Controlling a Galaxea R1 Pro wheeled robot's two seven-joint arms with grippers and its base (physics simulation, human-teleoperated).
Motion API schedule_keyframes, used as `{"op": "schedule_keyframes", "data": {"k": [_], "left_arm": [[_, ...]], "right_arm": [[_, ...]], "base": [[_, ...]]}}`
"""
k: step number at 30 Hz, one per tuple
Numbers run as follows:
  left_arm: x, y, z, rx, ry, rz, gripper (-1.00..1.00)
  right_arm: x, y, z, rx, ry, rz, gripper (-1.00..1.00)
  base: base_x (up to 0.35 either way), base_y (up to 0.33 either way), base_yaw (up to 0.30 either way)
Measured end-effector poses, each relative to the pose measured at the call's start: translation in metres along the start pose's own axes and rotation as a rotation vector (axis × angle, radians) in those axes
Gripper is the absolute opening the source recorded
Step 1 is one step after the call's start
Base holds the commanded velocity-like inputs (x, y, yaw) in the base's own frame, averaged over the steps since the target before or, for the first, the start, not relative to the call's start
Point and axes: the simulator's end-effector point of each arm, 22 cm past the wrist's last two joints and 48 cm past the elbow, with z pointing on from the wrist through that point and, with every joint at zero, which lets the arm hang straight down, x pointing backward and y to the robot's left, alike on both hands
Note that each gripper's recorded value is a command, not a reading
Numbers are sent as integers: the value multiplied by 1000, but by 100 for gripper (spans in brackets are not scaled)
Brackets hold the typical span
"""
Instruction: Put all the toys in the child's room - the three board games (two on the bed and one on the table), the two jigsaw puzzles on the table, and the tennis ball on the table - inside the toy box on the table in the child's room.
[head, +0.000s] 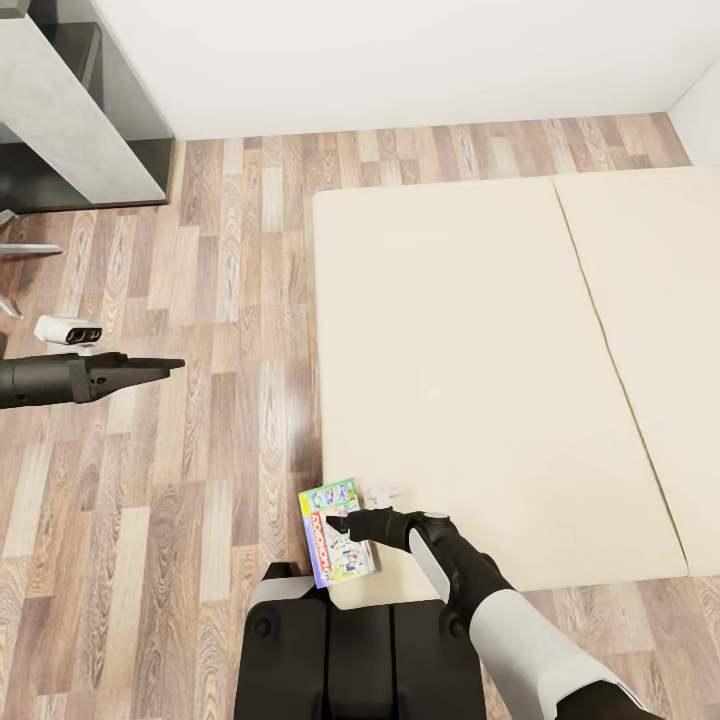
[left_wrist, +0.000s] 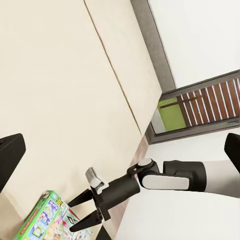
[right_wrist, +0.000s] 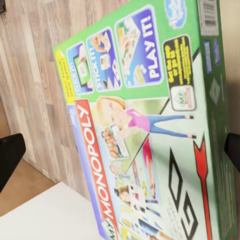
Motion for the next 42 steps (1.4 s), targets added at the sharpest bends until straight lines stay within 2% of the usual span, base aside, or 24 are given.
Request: {"op": "schedule_keyframes", "data": {"k": [42], "left_arm": [[0,0,0,-1,0,0,100]], "right_arm": [[-1,0,0,-1,-1,1,100]], "base": [[0,3,0]]}}
